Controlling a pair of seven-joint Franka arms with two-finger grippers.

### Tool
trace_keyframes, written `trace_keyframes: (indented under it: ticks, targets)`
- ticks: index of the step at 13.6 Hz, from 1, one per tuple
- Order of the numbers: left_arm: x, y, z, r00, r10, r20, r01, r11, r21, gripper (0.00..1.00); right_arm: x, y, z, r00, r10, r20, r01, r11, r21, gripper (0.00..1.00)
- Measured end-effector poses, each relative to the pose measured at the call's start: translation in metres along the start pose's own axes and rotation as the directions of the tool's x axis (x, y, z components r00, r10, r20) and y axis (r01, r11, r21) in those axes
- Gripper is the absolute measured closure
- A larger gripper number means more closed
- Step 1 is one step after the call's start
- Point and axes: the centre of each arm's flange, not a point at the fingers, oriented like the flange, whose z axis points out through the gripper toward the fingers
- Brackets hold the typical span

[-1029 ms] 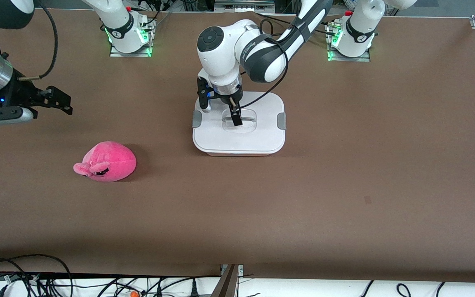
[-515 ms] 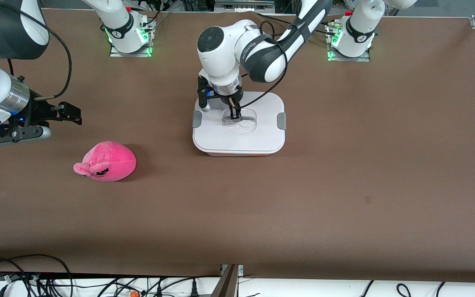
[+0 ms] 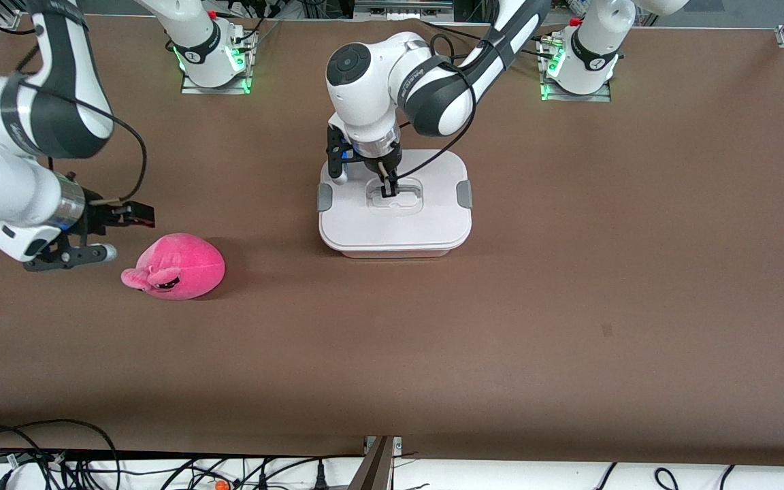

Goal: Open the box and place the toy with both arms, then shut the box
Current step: 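Lift the lid off the box with the left gripper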

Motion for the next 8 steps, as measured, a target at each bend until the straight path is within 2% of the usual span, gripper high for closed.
trace_keyframes:
  ticks: [3, 6, 8]
  targets:
    - [-0.006, -0.006, -0.011, 1.000, -0.016, 0.000, 0.016, 1.000, -0.003, 0.93, -0.001, 0.002, 0.036, 1.000, 0.004, -0.004, -0.004, 1.000, -0.002, 0.00]
    - [-0.022, -0.021, -0.035, 0.999, -0.034, 0.014, 0.034, 0.999, -0.028, 0.93, -0.002, 0.005, 0.060, 0.999, 0.009, -0.044, -0.010, 1.000, -0.007, 0.00]
    - [-0.056, -0.054, -0.052, 0.998, -0.054, 0.016, 0.055, 0.996, -0.069, 0.93, -0.002, 0.008, 0.078, 0.998, 0.016, -0.067, -0.016, 1.000, -0.007, 0.00]
